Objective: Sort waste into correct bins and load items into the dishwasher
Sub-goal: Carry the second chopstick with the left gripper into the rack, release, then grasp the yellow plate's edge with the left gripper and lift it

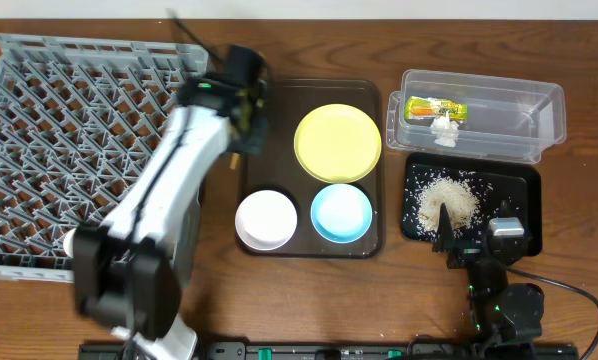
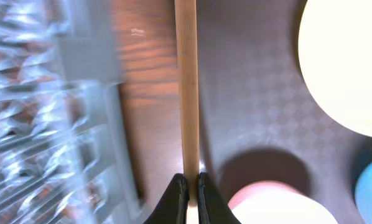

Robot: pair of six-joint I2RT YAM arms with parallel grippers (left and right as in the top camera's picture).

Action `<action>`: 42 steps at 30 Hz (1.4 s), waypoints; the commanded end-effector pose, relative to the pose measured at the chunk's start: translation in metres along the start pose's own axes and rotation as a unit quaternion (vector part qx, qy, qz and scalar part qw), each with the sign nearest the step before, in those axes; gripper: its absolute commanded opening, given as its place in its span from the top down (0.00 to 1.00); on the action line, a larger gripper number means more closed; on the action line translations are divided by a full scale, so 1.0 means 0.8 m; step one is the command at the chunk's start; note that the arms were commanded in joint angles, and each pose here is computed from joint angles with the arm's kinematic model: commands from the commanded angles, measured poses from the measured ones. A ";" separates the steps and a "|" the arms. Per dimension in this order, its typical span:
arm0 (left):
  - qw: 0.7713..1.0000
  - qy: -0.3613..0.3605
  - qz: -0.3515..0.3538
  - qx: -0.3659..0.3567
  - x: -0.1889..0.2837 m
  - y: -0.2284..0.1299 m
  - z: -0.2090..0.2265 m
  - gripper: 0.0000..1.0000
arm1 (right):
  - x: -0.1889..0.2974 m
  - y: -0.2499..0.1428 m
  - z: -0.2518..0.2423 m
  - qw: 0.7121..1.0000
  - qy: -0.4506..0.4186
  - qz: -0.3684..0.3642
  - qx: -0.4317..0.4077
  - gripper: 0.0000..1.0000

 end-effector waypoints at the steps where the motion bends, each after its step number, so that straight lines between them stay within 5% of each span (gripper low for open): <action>1: 0.999 0.019 0.008 0.033 0.018 -0.015 0.038 0.94 | 0.000 -0.001 -0.001 1.000 -0.002 -0.001 0.004 0.01; 11: 0.994 0.025 0.083 0.070 -0.029 -0.064 0.105 0.94 | 0.000 -0.001 -0.001 1.000 -0.002 -0.001 0.003 0.01; 14: 0.993 0.025 0.084 0.073 -0.029 -0.065 0.107 0.67 | 0.000 -0.001 -0.001 1.000 -0.002 -0.001 0.003 0.01; 17: 0.994 0.026 0.082 0.074 -0.028 -0.063 0.108 0.52 | 0.000 -0.001 -0.001 1.000 -0.002 -0.001 0.004 0.01; 21: 0.993 0.007 0.058 0.099 -0.008 -0.052 0.102 0.51 | 0.000 -0.001 -0.001 1.000 -0.002 -0.001 0.003 0.01; 27: 0.985 -0.155 -0.042 0.065 0.029 -0.014 0.033 0.53 | 0.000 -0.001 -0.001 1.000 -0.002 -0.001 0.004 0.01; 35: 0.984 -0.158 -0.085 -0.020 0.002 0.027 -0.058 0.51 | 0.000 -0.001 -0.001 1.000 -0.002 -0.001 0.004 0.01; 42: 0.984 -0.164 -0.062 0.013 -0.080 0.051 -0.086 0.48 | 0.000 -0.001 -0.001 1.000 -0.002 -0.001 0.003 0.01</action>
Point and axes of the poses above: each gripper's point midway between its finger pads, its own x axis back along the fingers, its own z axis along the line the jaws close on, y = z × x, the point moved 9 cm from there along x, back along the fingers, and after that the axes turned 9 degrees about -x, right-handed, at the moved point
